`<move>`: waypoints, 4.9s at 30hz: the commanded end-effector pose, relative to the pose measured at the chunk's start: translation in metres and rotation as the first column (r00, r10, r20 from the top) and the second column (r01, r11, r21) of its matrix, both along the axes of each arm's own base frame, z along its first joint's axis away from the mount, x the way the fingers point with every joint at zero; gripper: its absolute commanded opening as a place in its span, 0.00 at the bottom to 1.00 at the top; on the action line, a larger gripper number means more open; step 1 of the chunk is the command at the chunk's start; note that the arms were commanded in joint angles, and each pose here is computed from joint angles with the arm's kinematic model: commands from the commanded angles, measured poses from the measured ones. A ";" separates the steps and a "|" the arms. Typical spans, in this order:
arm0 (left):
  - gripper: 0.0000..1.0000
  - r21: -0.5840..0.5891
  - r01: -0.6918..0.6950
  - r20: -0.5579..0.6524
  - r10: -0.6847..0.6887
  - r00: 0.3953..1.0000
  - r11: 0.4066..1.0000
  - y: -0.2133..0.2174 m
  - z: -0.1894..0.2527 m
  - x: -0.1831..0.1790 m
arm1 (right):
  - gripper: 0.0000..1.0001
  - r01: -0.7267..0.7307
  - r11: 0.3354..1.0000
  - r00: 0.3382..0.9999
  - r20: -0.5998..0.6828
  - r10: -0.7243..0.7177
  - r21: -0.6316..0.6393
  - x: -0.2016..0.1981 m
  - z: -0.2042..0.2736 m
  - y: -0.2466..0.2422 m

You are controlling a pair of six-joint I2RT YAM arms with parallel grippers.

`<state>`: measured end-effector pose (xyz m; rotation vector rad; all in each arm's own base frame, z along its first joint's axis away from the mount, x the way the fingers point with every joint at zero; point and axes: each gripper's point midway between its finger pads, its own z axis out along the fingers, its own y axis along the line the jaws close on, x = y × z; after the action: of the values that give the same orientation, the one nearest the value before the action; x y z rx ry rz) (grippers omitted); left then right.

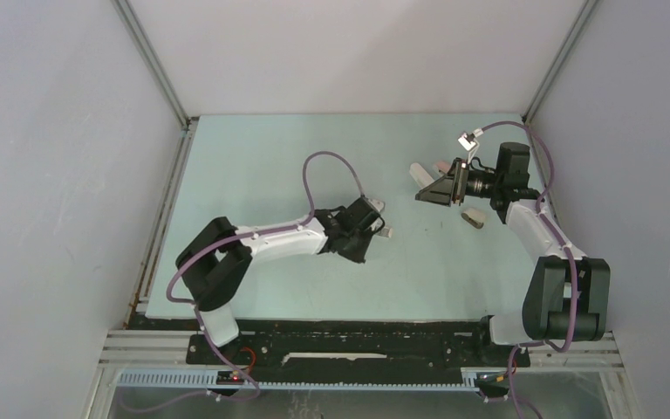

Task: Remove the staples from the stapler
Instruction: Pick up the staple from the center of the board, then place the staple in the staple box, then pick up the staple from the center of the board.

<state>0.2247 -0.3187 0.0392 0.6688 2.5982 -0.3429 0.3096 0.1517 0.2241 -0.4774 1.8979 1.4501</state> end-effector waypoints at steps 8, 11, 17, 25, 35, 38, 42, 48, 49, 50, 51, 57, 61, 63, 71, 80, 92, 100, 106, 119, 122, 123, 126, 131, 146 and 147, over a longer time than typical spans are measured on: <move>0.12 -0.208 -0.039 0.067 0.054 0.996 0.977 -0.052 0.056 0.069 | 0.64 -0.016 1.000 0.997 0.079 0.016 0.001 0.001 0.019 -0.002; 0.12 -0.221 -0.046 0.074 0.064 0.995 0.974 -0.061 0.059 0.080 | 0.64 -0.016 1.000 0.997 0.077 0.015 0.001 0.002 0.019 -0.003; 0.12 -0.221 -0.072 0.071 0.090 0.993 0.973 -0.072 0.056 0.093 | 0.64 -0.015 1.000 0.997 0.073 0.015 0.002 0.002 0.018 -0.003; 0.12 -0.201 -0.098 0.049 0.110 0.993 0.975 -0.079 0.043 0.100 | 0.64 -0.014 1.000 0.997 0.071 0.014 0.003 0.003 0.017 -0.004; 0.12 -0.167 -0.113 0.042 0.122 0.992 0.979 -0.079 0.029 0.104 | 0.64 -0.012 1.000 0.998 0.070 0.012 0.002 0.003 0.016 -0.004; 0.12 -0.156 -0.117 0.047 0.126 0.991 0.981 -0.079 0.027 0.106 | 0.64 -0.010 1.000 0.997 0.070 0.010 0.002 0.004 0.016 -0.005; 0.13 -0.142 -0.124 0.053 0.132 0.990 0.982 -0.078 0.025 0.108 | 0.64 -0.011 1.000 0.998 0.068 0.010 0.003 0.004 0.016 -0.005; 0.14 -0.124 -0.125 0.051 0.132 0.990 0.984 -0.077 0.020 0.110 | 0.64 -0.010 1.000 0.998 0.067 0.009 0.002 0.004 0.015 -0.005; 0.14 -0.123 -0.125 0.053 0.132 0.990 0.985 -0.077 0.020 0.110 | 0.64 -0.010 1.000 0.998 0.066 0.010 0.003 0.004 0.015 -0.005; 0.14 -0.122 -0.128 0.054 0.136 0.989 0.984 -0.077 0.021 0.111 | 0.64 -0.011 1.000 0.998 0.067 0.010 0.004 0.004 0.016 -0.005; 0.15 -0.116 -0.128 0.056 0.135 0.989 0.985 -0.076 0.020 0.111 | 0.64 -0.010 1.000 0.998 0.067 0.010 0.003 0.004 0.016 -0.005; 0.16 -0.113 -0.125 0.048 0.132 0.990 0.986 -0.077 0.017 0.111 | 0.64 -0.009 1.000 0.998 0.068 0.008 0.003 0.004 0.016 -0.006; 0.16 -0.114 -0.121 0.041 0.127 0.991 0.986 -0.078 0.015 0.110 | 0.64 -0.009 1.000 0.998 0.068 0.008 0.003 0.004 0.016 -0.006; 0.16 -0.113 -0.122 0.040 0.127 0.991 0.986 -0.078 0.014 0.110 | 0.64 -0.008 1.000 0.998 0.069 0.008 0.003 0.004 0.016 -0.006; 0.23 -0.117 -0.119 0.035 0.123 0.992 0.986 -0.080 0.014 0.109 | 0.64 -0.009 1.000 0.998 0.069 0.009 0.004 0.004 0.016 -0.006; 0.28 -0.124 -0.119 0.035 0.124 0.992 0.985 -0.080 0.018 0.109 | 0.64 -0.007 1.000 0.998 0.067 0.007 0.003 0.004 0.016 -0.007; 0.28 -0.202 -0.105 0.102 0.128 0.987 0.974 -0.080 0.072 0.106 | 0.64 -0.011 1.000 0.998 0.069 0.011 0.005 0.003 0.016 -0.007; 0.28 -0.261 -0.053 0.208 0.110 0.972 0.964 -0.055 0.093 0.093 | 0.64 -0.023 1.000 0.997 0.080 0.023 0.005 0.001 0.016 -0.006; 0.36 -0.312 -0.047 0.253 0.131 0.958 0.949 -0.030 0.091 0.077 | 0.64 -0.039 0.999 0.995 0.093 0.038 0.008 -0.002 0.018 -0.006; 0.49 -0.439 -0.178 0.322 0.340 0.884 0.880 0.041 0.092 0.054 | 0.64 -0.039 0.999 0.993 0.114 0.040 -0.019 -0.002 0.011 -0.004; 0.65 -0.496 -0.170 0.362 0.380 0.851 0.851 0.058 0.106 0.045 | 0.64 -0.051 0.996 0.988 0.142 0.061 -0.071 -0.004 0.006 0.004; 0.70 -0.511 -0.164 0.372 0.388 0.843 0.844 0.064 0.109 0.042 | 0.64 -0.065 0.993 0.986 0.149 0.079 -0.098 -0.005 0.003 0.008; 0.89 -0.545 -0.155 0.393 0.414 0.821 0.824 0.079 0.115 0.034 | 0.64 -0.140 0.969 0.972 0.159 0.174 -0.203 -0.014 -0.011 0.030; 1.00 -0.601 -0.147 0.372 0.438 0.818 0.786 0.094 0.117 0.021 | 0.63 -0.203 0.875 0.940 0.162 0.299 -0.440 -0.020 -0.041 0.067; 1.00 -0.749 -0.173 0.282 0.543 0.791 0.640 0.137 0.090 -0.021 | 0.61 -0.234 0.608 0.907 0.055 0.418 -0.758 -0.033 -0.126 0.136; 1.00 -0.764 -0.174 0.271 0.554 0.787 0.621 0.138 0.088 -0.023 | 0.61 -0.242 0.603 0.904 0.048 0.424 -0.760 -0.035 -0.129 0.138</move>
<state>0.2059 -0.1880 0.1405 -0.0020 1.8275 -0.8047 0.2666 0.2845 0.0912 -1.3772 2.2463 0.7682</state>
